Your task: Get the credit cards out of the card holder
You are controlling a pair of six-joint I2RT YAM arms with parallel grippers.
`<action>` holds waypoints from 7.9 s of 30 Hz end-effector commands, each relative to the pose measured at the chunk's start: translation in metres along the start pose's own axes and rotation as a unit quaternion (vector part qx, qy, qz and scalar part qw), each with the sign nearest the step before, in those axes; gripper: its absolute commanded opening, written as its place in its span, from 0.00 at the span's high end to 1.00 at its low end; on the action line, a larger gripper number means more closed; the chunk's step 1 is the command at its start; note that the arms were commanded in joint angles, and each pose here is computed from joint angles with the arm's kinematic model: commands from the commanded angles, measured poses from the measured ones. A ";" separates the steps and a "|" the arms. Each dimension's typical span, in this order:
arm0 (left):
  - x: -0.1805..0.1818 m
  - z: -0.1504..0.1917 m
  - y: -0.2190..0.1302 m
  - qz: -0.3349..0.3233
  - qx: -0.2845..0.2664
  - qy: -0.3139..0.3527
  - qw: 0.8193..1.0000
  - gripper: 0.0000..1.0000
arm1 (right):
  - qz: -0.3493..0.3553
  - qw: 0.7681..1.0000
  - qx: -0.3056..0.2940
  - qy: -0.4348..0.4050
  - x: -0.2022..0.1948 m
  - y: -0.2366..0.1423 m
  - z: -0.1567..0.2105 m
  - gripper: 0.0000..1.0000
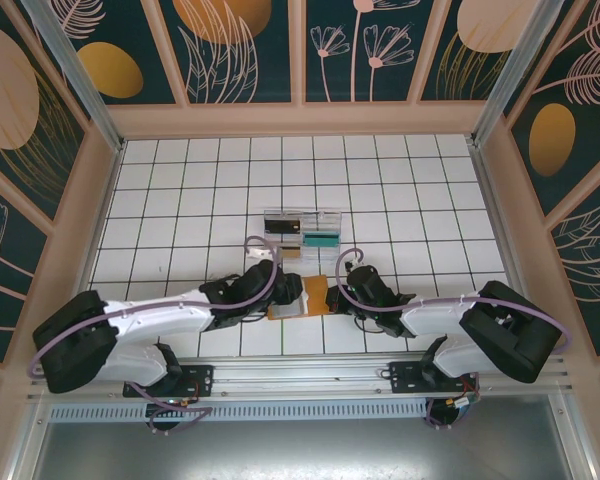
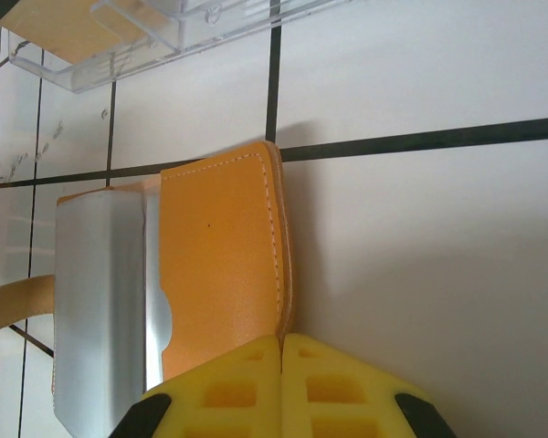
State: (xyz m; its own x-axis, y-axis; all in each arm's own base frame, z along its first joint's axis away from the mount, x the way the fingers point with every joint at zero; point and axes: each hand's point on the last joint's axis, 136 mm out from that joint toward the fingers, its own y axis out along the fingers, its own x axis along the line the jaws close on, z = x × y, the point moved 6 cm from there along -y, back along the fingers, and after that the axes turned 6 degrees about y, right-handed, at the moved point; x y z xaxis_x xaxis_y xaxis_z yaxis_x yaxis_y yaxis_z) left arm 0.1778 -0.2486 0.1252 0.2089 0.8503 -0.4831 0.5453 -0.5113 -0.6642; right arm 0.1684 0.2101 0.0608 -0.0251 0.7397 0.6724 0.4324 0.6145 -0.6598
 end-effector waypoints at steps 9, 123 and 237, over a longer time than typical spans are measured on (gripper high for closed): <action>0.025 0.026 0.011 -0.037 0.045 0.007 0.998 0.58 | 0.008 1.000 0.004 0.001 0.000 0.004 0.002 1.00; 0.061 0.040 0.008 -0.038 0.048 -0.020 0.998 0.78 | -0.050 0.994 0.092 0.005 0.073 0.043 0.011 0.81; 0.056 0.020 -0.008 -0.045 0.003 -0.016 0.999 0.86 | -0.059 0.994 -0.023 -0.085 0.057 -0.048 -0.044 1.00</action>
State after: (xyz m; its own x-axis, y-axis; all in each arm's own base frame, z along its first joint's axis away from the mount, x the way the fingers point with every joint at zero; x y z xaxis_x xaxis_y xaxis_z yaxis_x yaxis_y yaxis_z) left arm 0.1679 -0.2070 0.0856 0.1397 0.8812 -0.4516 0.5227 -0.4530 -0.7222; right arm 0.1784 0.2118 0.1270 -0.1492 0.6580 0.7381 0.4272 0.7161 -0.5520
